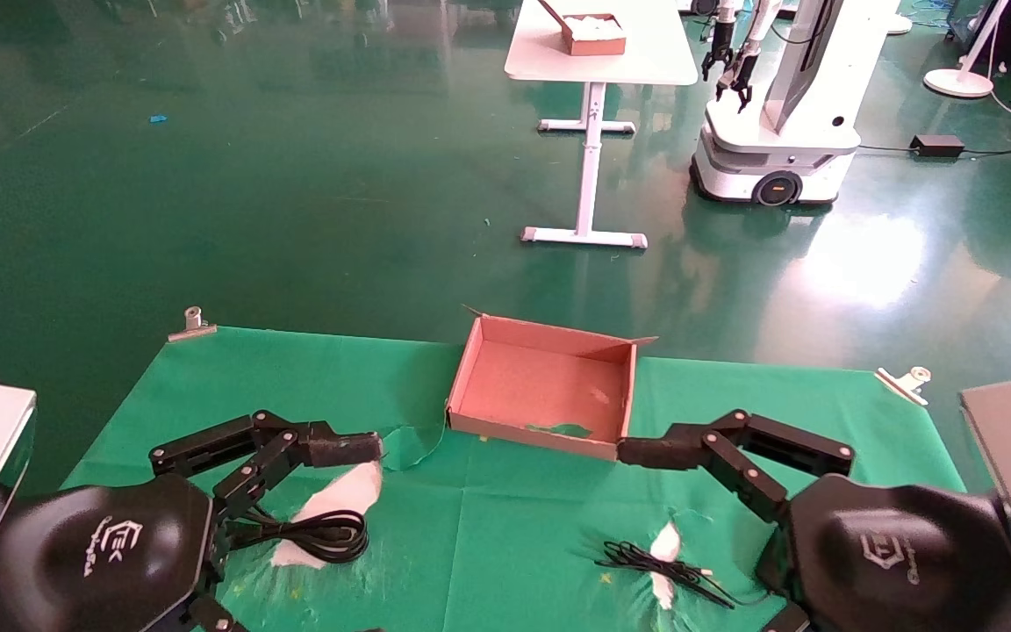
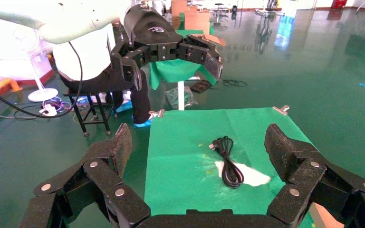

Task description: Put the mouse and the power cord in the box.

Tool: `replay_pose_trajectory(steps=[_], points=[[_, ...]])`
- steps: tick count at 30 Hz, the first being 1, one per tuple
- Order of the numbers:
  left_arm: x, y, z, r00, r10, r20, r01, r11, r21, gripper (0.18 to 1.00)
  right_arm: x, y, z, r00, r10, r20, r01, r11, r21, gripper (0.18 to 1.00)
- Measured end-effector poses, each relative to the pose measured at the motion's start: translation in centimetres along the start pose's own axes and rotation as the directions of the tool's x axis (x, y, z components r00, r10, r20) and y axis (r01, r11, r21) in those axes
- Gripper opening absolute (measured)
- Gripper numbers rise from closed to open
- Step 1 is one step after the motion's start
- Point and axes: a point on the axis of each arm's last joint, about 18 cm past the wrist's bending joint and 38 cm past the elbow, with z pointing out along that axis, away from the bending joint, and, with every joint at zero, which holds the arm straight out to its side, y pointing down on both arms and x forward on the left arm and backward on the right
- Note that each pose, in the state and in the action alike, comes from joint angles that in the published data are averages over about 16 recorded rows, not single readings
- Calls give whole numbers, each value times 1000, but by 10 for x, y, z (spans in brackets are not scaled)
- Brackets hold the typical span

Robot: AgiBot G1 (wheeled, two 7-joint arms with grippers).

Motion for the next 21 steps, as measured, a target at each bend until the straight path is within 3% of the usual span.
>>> replay_pose_trajectory(steps=[21], points=[[0, 1, 0, 1000, -1, 0, 1, 1000, -3, 1001, 0, 4, 0, 1000, 2, -3, -2, 1000, -16, 1001]])
